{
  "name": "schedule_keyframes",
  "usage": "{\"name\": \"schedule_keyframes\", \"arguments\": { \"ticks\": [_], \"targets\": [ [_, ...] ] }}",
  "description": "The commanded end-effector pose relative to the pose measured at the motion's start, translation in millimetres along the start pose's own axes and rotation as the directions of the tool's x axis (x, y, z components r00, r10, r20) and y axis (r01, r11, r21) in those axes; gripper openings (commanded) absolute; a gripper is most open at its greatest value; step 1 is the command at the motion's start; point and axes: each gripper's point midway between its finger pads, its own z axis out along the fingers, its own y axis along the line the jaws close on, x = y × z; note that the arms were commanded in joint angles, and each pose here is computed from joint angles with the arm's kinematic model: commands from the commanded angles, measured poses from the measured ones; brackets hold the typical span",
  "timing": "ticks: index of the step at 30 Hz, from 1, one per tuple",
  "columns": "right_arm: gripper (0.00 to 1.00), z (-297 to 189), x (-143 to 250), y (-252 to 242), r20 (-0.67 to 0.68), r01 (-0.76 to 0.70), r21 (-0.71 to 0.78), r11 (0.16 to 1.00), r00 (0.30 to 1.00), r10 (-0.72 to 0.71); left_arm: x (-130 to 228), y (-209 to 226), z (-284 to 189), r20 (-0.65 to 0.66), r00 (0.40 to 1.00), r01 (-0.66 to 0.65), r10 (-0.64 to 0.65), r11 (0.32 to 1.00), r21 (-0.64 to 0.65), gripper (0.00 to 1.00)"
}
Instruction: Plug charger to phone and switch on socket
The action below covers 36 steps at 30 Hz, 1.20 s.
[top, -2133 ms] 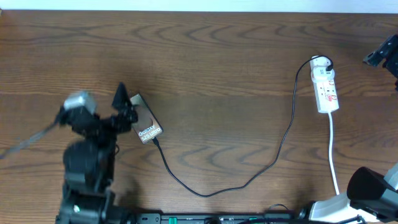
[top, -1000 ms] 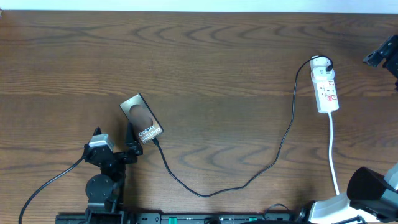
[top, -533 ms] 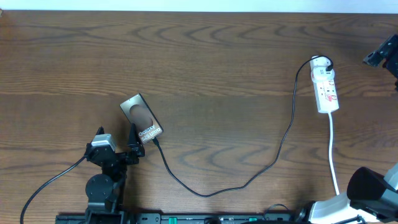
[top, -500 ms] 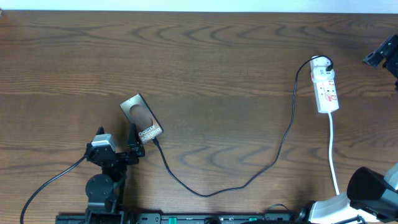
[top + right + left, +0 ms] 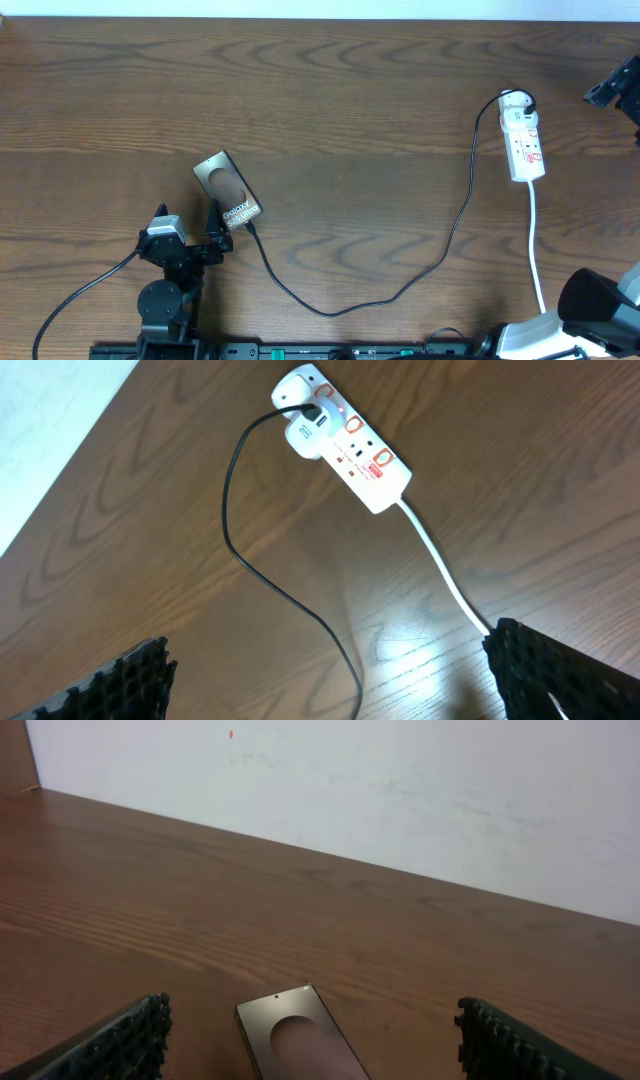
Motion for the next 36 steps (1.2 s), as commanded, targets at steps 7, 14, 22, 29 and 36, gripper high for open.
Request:
{"name": "schedule_keyframes", "arguments": {
  "ticks": [7, 14, 22, 29, 36],
  "targets": [
    [0.99, -5, 1, 2, 0.013, -0.007, -0.002, 1.000, 1.000, 0.007, 16, 6, 0, -0.052, 0.999, -0.014, 0.013, 1.000, -0.021, 0.90],
    [0.99, -5, 1, 2, 0.013, -0.007, -0.002, 1.000, 1.000, 0.007, 16, 6, 0, -0.052, 0.999, -0.014, 0.013, 1.000, -0.021, 0.90],
    [0.99, -4, -7, 0, 0.041, -0.004, 0.011, 1.000, 0.999, 0.004, 16, 6, 0, -0.052, 0.999, -0.014, 0.013, 1.000, -0.021, 0.89],
    [0.99, -1, -31, 27, 0.153, 0.066, -0.046, 0.997, 0.987, -0.058, 16, 6, 0, -0.052, 0.999, -0.014, 0.013, 1.000, -0.021, 0.90],
    [0.99, 12, -32, 72, 0.274, 0.201, -0.077, 0.977, 0.946, -0.173, 16, 6, 0, -0.052, 0.999, -0.014, 0.013, 1.000, -0.021, 0.89]
  ]
}}
